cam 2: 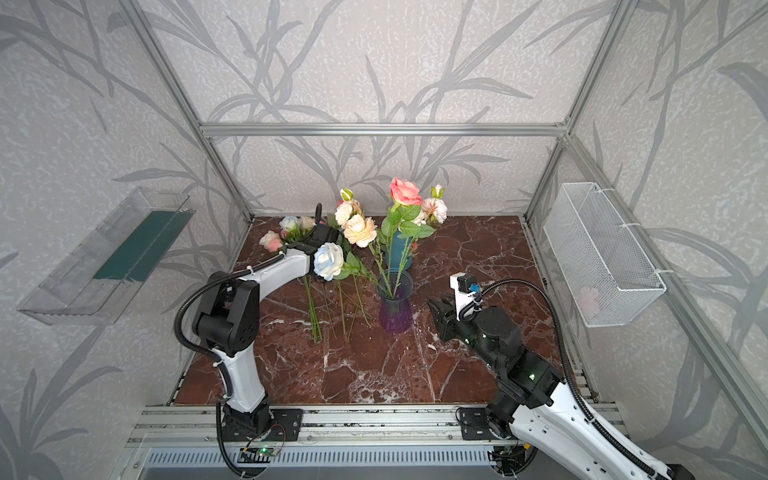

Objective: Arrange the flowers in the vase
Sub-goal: 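Raise the pink rose upright with left gripper while right gripper approaches, then grasp the pink rose stem with right gripper above the left gripper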

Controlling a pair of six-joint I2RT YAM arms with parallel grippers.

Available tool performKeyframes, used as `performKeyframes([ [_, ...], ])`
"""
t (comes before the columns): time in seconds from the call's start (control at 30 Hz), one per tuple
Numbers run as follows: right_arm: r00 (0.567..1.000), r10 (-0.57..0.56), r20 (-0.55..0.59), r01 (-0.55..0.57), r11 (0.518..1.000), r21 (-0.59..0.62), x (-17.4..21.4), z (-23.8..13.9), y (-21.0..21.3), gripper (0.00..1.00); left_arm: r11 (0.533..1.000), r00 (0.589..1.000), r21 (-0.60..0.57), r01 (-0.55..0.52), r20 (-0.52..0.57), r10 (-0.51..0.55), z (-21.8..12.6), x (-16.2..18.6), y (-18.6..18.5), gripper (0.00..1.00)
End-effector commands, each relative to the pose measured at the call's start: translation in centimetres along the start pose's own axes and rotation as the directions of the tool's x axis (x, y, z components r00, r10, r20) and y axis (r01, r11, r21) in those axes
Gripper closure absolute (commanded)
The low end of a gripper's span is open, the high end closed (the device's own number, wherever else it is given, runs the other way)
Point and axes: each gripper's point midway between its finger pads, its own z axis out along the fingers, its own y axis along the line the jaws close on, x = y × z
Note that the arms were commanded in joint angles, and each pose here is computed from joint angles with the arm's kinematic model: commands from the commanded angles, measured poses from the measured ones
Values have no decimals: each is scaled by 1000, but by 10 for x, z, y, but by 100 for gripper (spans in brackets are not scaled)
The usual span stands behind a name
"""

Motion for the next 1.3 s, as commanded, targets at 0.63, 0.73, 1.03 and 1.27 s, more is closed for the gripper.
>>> performKeyframes([
  [0.63, 989, -44, 140, 102, 893, -438, -157, -4, 148, 55, 688, 636, 376, -621, 754, 162, -384, 17, -50, 100],
  [0.73, 980, -97, 174, 174, 841, -512, -171, 5, 198, 52, 577, 682, 494, -650, 714, 157, -387, 36, -67, 100],
  [1.03, 991, -23, 129, 101, 763, -639, -182, 56, 264, 49, 456, 709, 594, -663, 694, 126, -400, 51, -81, 100],
  [1.27, 994, 18, 108, 55, 773, -632, -180, 88, 275, 57, 445, 715, 608, -657, 690, 114, -399, 51, -82, 100],
])
